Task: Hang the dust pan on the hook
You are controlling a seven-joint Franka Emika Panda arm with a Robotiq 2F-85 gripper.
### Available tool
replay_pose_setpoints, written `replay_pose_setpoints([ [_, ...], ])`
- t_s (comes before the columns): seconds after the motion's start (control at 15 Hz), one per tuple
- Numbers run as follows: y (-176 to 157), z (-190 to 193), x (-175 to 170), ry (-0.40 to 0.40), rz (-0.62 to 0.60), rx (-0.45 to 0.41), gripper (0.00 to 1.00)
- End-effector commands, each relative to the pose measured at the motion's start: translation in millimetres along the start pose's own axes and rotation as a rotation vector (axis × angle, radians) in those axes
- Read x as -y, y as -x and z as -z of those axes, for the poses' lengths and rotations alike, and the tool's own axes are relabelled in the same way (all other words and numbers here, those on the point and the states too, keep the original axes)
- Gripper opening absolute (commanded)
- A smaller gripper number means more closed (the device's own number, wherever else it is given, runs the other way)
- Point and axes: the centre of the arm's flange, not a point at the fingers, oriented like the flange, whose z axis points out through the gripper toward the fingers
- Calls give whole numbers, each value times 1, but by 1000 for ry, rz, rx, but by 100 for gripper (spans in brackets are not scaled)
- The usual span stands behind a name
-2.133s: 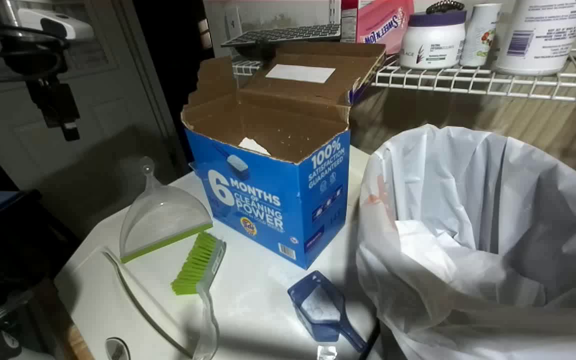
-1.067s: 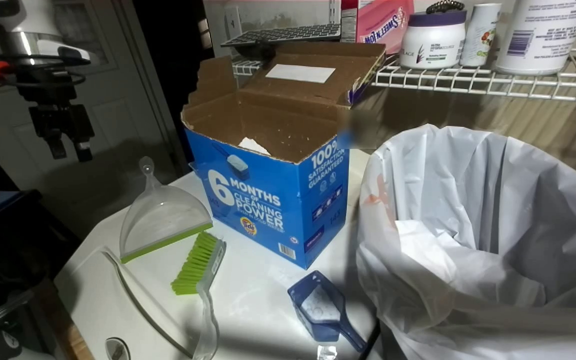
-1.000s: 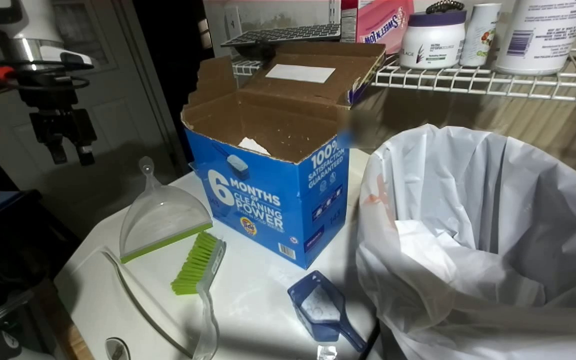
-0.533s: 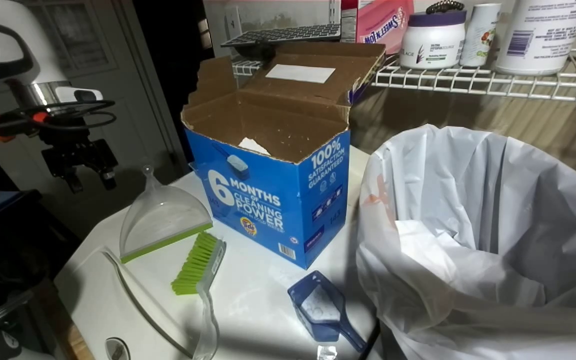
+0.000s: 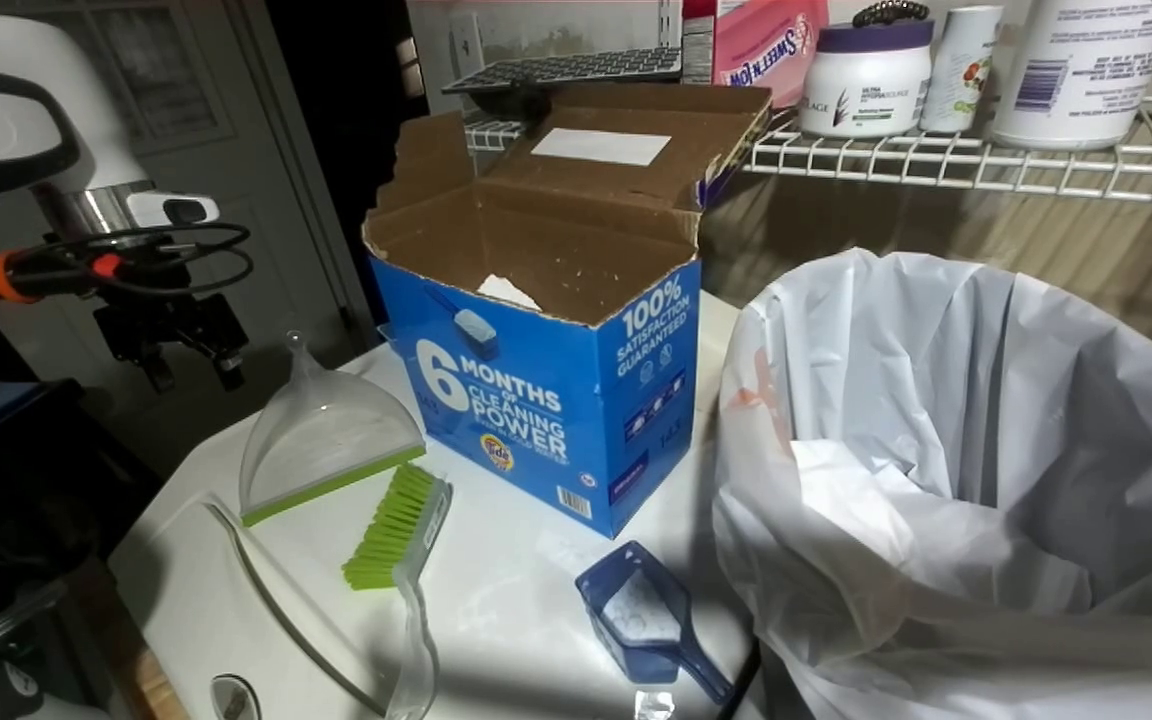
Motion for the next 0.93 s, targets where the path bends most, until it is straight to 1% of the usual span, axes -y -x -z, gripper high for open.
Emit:
replay_pose_setpoints([
  [0.0, -6, -11, -3, -44, 74, -55, 100],
  [0.2, -12, -19, -10, -84, 118, -143, 100],
  [0.4, -9, -32, -19, -130, 126, -171, 100],
  [0.53, -9, -39, -22, -180, 117, -173, 100],
  [0.67, -8, -44, -22, -230, 108, -156, 100],
  [0.73, -7, -47, -20, -244, 95, -139, 100],
  [0.87, -8, -54, -18, -235, 85, -115, 100],
])
